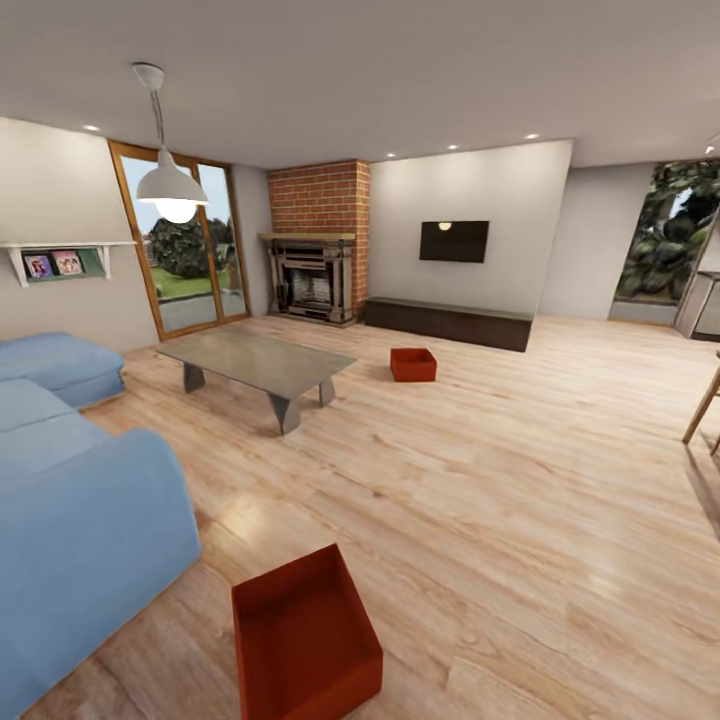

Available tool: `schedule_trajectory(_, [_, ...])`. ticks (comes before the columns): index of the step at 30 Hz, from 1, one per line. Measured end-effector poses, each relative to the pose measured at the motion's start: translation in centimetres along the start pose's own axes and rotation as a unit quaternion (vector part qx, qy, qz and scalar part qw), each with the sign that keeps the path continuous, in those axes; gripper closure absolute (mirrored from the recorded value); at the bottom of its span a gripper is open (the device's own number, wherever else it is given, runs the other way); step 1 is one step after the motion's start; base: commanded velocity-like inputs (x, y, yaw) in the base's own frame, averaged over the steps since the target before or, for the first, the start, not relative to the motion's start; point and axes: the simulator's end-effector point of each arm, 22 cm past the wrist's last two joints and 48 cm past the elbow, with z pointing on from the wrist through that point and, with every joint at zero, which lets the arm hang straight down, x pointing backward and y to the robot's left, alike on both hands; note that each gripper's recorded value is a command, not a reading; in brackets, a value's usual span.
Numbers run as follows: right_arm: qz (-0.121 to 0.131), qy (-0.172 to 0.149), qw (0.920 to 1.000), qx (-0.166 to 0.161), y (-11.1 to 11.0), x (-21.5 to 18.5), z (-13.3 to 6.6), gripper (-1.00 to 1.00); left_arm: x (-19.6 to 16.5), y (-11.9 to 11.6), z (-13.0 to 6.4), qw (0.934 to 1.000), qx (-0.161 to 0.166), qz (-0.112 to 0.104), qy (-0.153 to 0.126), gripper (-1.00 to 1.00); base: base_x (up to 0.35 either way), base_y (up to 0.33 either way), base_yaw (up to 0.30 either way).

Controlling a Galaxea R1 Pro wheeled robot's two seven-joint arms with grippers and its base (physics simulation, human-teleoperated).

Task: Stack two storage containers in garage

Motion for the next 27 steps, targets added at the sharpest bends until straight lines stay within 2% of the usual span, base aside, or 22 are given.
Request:
schedule_trajectory(5, [0.0, 0.0, 1.0, 0.0, 0.0, 0.0, 0.0, -1.0, -0.1, 0.1, 0.0, 1.0, -0.001, 0.0, -0.001, -1.0, 0.031, 0.0, 0.271])
schedule_trajectory(11, [0.0, 0.0, 1.0, 0.0, 0.0, 0.0, 0.0, -1.0, -1.1, 0.1, 0.0, 0.9997, -0.001, -0.001, -0.025, -1.0, 0.002, 0.0, 0.271])
schedule_trajectory(27, [0.0, 0.0, 1.0, 0.0, 0.0, 0.0, 0.0, -1.0, -1.2, 0.0, 0.0, 0.9996, 0.0, -0.001, -0.028, -1.0, 0.0, 0.0, 0.271])
